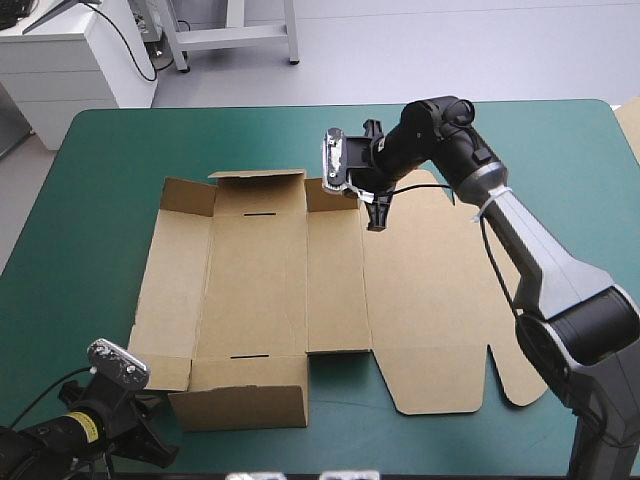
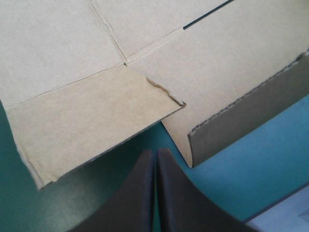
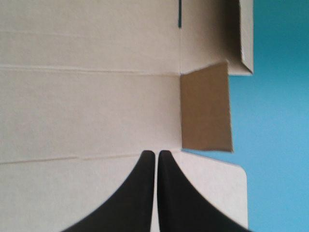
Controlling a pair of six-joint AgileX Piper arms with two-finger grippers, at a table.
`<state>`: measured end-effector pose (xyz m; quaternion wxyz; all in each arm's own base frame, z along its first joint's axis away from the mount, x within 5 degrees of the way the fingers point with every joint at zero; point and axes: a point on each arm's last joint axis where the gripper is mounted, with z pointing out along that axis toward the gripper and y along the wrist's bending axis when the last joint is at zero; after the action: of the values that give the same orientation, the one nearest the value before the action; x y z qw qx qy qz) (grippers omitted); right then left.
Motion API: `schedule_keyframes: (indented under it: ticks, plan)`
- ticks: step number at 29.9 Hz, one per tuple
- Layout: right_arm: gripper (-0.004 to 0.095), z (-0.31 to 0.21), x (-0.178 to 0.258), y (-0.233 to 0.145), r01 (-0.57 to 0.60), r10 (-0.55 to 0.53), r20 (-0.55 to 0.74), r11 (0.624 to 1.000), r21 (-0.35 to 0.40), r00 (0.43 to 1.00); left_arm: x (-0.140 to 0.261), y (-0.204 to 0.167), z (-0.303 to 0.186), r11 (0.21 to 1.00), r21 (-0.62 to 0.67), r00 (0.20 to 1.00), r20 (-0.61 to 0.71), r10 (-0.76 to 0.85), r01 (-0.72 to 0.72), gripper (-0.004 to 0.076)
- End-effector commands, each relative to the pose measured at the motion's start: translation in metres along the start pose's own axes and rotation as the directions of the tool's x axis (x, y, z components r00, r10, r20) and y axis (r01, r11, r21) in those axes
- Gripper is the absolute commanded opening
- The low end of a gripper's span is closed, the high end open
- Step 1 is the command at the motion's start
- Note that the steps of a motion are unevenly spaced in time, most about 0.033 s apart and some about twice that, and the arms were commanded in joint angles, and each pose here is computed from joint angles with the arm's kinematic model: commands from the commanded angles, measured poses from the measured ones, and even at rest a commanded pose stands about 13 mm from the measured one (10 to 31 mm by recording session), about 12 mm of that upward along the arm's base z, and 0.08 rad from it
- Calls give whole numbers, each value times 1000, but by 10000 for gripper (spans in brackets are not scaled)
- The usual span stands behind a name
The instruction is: Fold the box
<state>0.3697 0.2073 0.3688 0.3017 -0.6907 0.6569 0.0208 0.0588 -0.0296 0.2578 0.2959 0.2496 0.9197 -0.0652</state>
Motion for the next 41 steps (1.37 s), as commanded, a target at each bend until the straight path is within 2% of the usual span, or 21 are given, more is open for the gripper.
schedule_keyframes:
  ticks: [1, 6, 10, 11, 14, 17, 21, 23, 29, 36, 41]
  plan:
    - [-15, -59, -4, -4, -66, 72, -22, 981, 184, 997, -11, 0, -6, 1000, 3, 998, 68, -7, 7, -8]
    - [-15, -86, 8, -4, -254, 277, -45, 927, 277, 960, -11, 0, -6, 1000, 3, 998, 68, -7, 7, -8]
    - [-15, -112, 28, -6, -473, 482, 34, 840, 267, 875, -11, 0, -6, 1000, 2, 997, 72, -7, 7, -8]
    - [-15, -121, 34, -6, -528, 530, 67, 808, 263, 845, -12, 0, -7, 1000, 2, 997, 74, -7, 7, -8]
    - [-15, -145, 51, -5, -632, 613, 155, 737, 238, 774, -14, 0, -13, 1000, 4, 998, 65, -6, 6, -8]
    - [-15, -166, 67, 0, -697, 669, 199, 672, 248, 716, -18, 0, -31, 1000, 5, 999, 48, -1, 0, -8]
    - [-15, -184, 82, 15, -744, 718, 208, 609, 274, 664, -37, -2, -67, 1000, 12, 987, 159, -2, 0, -8]
    - [-15, -188, 87, 25, -759, 736, 203, 592, 271, 646, -46, -2, -86, 1000, 15, 972, 236, -2, -1, -8]
    - [-15, -180, 97, 64, -785, 773, 162, 572, 240, 613, -66, 3, -121, 999, -35, 909, 416, -20, 38, -8]
    - [-15, -173, 105, 114, -809, 778, 232, 534, 247, 584, -88, 12, -109, 993, -102, 933, 360, -24, 65, -8]
    - [-15, -174, 109, 155, -808, 776, 232, 536, 247, 586, -114, 19, -88, 990, -134, 947, 320, -5, 51, -8]
